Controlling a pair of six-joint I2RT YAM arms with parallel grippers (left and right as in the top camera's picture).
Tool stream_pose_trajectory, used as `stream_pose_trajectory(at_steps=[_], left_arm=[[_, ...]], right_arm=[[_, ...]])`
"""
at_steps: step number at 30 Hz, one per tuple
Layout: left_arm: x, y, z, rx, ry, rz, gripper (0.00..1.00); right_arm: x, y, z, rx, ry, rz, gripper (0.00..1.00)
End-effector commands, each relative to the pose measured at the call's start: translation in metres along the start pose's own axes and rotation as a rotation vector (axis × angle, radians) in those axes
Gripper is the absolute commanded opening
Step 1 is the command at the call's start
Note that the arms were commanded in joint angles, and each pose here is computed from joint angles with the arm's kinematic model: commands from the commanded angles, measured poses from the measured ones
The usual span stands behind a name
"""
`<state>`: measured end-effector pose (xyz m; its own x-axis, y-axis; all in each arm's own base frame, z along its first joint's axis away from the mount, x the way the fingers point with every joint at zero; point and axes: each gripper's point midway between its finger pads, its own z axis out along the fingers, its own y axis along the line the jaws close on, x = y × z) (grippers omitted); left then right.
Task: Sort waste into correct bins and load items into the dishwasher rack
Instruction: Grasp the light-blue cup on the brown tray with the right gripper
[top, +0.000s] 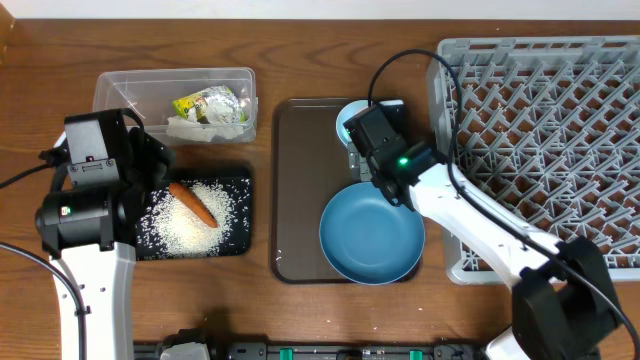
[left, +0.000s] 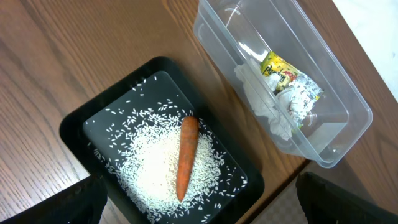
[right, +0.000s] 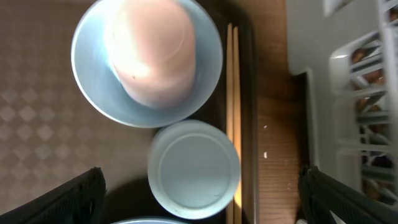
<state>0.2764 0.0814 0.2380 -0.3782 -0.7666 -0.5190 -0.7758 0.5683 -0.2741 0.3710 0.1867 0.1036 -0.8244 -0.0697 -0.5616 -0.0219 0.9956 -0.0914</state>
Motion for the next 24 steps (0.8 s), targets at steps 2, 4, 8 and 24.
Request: stream_pose_trajectory(at_steps=[2, 4, 8, 24], left_arm=[[-0.001, 0.002, 0.001, -0.008, 0.000, -0.006, 0.99], [-0.001, 0.002, 0.001, -0.008, 0.000, -0.006, 0.99], [-0.001, 0.002, 0.001, -0.008, 0.000, -0.006, 0.99], [-0.001, 0.002, 0.001, -0.008, 0.000, -0.006, 0.99]], right_arm=[[0.017, 0.004, 0.018, -0.005, 0.063, -0.033, 0.96], [0.021, 0.007, 0.022, -0.024, 0.086, -0.032, 0.97], [0.025, 0.007, 0.029, -0.045, 0.117, -0.019, 0.97], [0.029, -0.002, 0.043, -0.094, 0.180, 0.000, 0.92]])
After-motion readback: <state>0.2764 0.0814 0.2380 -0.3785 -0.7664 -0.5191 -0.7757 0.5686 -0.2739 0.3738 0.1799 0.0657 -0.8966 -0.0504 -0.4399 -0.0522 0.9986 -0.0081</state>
